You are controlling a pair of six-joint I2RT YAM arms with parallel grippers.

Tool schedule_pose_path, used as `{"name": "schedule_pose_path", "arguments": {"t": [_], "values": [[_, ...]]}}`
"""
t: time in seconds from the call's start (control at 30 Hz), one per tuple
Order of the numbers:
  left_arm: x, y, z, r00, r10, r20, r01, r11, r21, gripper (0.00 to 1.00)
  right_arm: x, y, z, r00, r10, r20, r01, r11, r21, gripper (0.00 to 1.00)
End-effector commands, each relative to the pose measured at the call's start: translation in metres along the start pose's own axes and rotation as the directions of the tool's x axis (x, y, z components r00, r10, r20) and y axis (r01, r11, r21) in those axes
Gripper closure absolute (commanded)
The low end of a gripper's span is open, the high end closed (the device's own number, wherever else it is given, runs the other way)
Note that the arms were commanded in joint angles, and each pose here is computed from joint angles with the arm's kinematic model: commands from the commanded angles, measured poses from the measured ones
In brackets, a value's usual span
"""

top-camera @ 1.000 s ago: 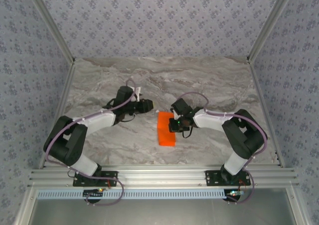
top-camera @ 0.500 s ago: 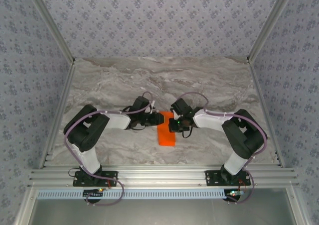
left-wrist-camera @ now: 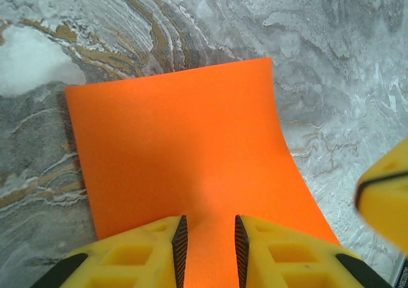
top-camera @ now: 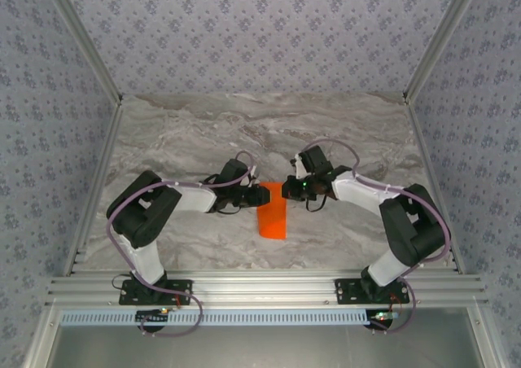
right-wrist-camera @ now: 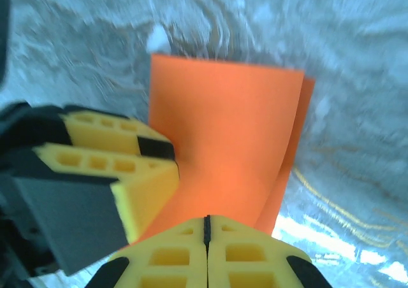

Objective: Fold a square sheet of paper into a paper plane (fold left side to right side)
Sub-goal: Hold the square sheet of paper at the center of the table.

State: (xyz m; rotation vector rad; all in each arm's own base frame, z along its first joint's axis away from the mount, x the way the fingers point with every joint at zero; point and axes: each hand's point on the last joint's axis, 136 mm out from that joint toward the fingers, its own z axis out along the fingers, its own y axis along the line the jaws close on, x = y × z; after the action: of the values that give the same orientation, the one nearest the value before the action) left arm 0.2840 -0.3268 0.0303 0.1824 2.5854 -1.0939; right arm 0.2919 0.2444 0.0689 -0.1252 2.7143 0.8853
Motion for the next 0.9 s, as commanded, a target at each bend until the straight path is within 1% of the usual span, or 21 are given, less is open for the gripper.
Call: {"name": "schedule_pose_path", "arguments": {"t": [0.0,0.23,0.5,0.7,0.87], "values": [[0.016,0.025,0.006,0.999,-0.022,-0.044,0.017,0.995,-0.098,0.72,-0.017,0.018,-0.005,0.999,-0.029,0.019,0.031,0.997,-0.075,0.96],[0.017,0.024,0.009,0.998,-0.017,-0.052,0.011,0.995,-0.102,0.72,-0.023,0.011,0.025,1.000,-0.005,-0.026,0.004,0.998,-0.065,0.96],[0.013,0.015,0.000,0.999,0.013,-0.032,-0.016,0.996,-0.083,0.72,-0.011,-0.020,0.055,0.995,0.034,-0.098,-0.030,0.998,0.047,0.97],[0.004,-0.007,-0.020,0.998,0.058,0.018,-0.057,0.998,-0.019,0.68,0.006,-0.044,0.060,0.987,0.066,-0.148,-0.044,0.988,0.151,0.97],[0.006,-0.021,-0.030,0.997,0.067,0.036,-0.069,0.997,0.048,0.68,0.014,-0.049,0.062,0.984,0.067,-0.163,-0.037,0.983,0.181,0.97]]}}
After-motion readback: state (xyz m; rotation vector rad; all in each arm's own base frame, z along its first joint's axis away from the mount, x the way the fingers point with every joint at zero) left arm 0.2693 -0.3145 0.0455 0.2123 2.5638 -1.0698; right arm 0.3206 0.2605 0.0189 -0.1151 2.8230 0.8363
